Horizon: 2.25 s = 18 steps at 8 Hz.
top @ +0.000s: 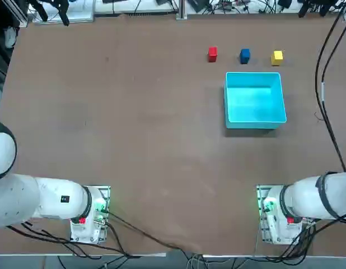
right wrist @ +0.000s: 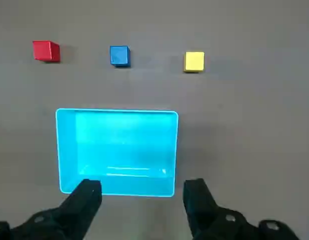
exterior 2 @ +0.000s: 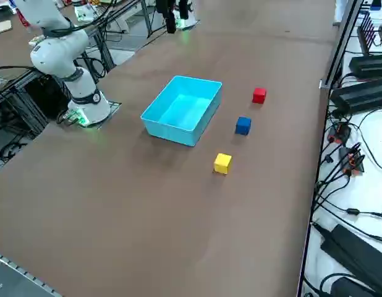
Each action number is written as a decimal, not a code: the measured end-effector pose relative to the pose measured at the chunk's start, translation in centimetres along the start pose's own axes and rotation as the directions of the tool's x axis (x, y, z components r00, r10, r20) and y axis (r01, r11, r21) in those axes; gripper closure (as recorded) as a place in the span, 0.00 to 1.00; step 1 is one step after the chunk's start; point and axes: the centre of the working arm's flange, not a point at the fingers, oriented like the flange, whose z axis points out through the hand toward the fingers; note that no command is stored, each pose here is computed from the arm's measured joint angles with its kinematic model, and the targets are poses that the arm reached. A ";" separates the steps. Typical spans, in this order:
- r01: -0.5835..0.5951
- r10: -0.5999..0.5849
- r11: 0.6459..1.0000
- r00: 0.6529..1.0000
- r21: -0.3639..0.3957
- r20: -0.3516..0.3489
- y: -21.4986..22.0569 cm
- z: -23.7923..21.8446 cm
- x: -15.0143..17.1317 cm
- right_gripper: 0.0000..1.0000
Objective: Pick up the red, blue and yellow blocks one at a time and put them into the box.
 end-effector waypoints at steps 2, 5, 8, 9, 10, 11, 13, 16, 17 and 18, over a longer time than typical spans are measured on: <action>0.008 -0.008 1.000 1.000 0.001 -0.001 -0.4 -0.1 0.0 0.00; 0.071 -0.071 0.997 0.997 0.005 -0.006 -4.2 0.0 0.5 0.00; 0.075 -0.075 0.997 0.997 -0.001 0.007 -12.8 4.5 4.4 0.00; 0.076 -0.076 0.997 0.997 -0.002 -0.002 -15.7 6.9 6.3 0.00; 0.093 -0.093 0.996 0.996 -0.001 -0.015 -18.3 9.8 8.0 0.00; 0.119 -0.119 0.993 0.992 0.002 -0.034 -20.8 12.8 9.4 0.00; 0.173 -0.172 0.985 0.982 0.005 -0.073 -25.6 19.3 11.3 0.00; 0.148 -0.147 0.989 0.985 0.007 -0.095 -26.9 26.4 14.0 0.00; 0.129 -0.128 0.992 0.988 0.005 -0.091 -27.1 28.0 14.9 0.00; 0.115 -0.114 0.993 0.989 0.005 -0.089 -27.5 29.6 15.8 0.00</action>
